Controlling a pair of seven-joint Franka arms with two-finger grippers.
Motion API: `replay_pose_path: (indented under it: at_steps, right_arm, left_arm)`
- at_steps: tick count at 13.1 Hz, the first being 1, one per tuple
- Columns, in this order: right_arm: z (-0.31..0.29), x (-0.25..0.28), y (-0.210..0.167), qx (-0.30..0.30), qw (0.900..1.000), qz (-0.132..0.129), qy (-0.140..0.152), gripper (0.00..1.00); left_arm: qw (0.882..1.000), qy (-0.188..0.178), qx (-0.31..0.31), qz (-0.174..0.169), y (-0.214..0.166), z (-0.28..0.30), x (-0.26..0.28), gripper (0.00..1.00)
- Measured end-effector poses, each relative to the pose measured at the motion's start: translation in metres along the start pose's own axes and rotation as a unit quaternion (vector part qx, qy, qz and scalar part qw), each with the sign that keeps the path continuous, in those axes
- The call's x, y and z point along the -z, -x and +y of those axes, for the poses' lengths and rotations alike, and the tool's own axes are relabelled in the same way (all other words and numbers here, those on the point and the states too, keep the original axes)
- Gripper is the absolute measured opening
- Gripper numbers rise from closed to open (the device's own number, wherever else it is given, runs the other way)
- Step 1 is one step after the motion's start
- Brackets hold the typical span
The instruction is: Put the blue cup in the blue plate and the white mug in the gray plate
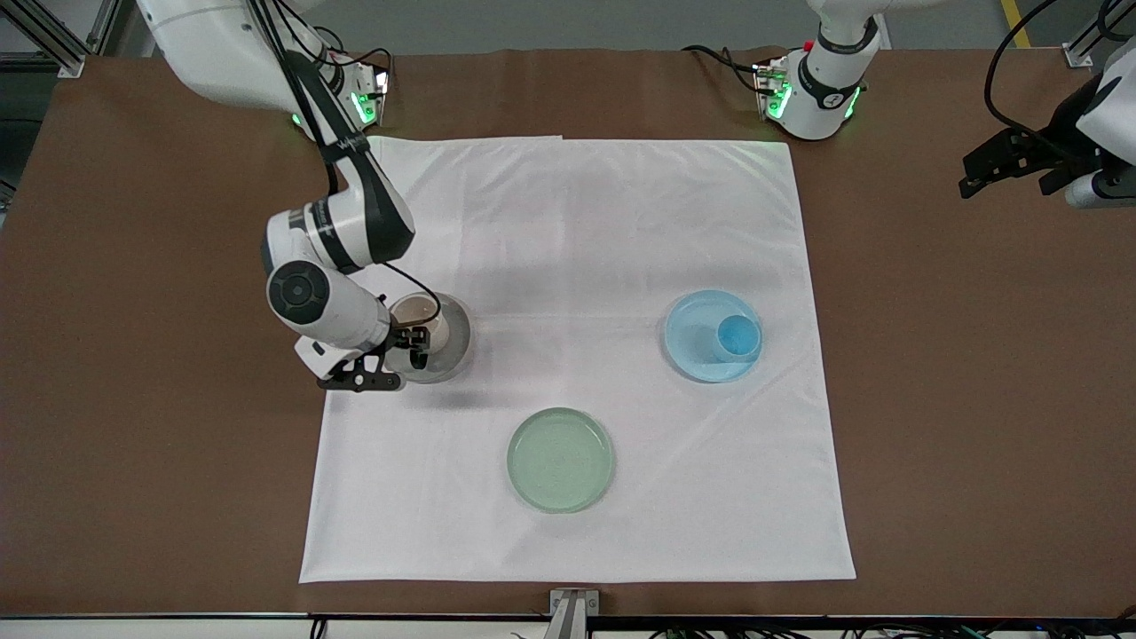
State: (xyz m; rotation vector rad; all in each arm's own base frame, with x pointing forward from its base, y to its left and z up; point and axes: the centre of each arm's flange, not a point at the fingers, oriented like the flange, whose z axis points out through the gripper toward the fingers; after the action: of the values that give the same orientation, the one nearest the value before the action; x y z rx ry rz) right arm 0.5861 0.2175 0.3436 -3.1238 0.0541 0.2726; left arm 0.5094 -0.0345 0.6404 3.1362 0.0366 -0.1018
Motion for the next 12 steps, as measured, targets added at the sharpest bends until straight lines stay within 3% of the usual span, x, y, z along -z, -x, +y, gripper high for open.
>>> replay_pose_path:
  at_steps: [2,5,9,12]
  right_arm:
    - [0.040,0.088,0.033,-0.019,1.000,-0.014,-0.005,1.00]
    - [0.128,0.171,0.077,-0.041,0.999,-0.016,-0.025,1.00]
    - [0.232,0.188,0.087,-0.029,0.999,-0.006,-0.044,1.00]
    - [0.253,0.193,0.084,-0.032,0.998,0.012,-0.043,1.00]
  left_arm:
    - [1.000,0.000,-0.001,0.000,0.000,0.001,0.000,1.00]
    - [1.000,0.000,-0.003,0.001,0.000,0.003,0.000,1.00]
    - [1.000,0.000,-0.004,0.007,-0.001,0.004,0.002,1.00]
    - [1.000,-0.006,-0.008,0.010,-0.001,0.009,0.003,1.00]
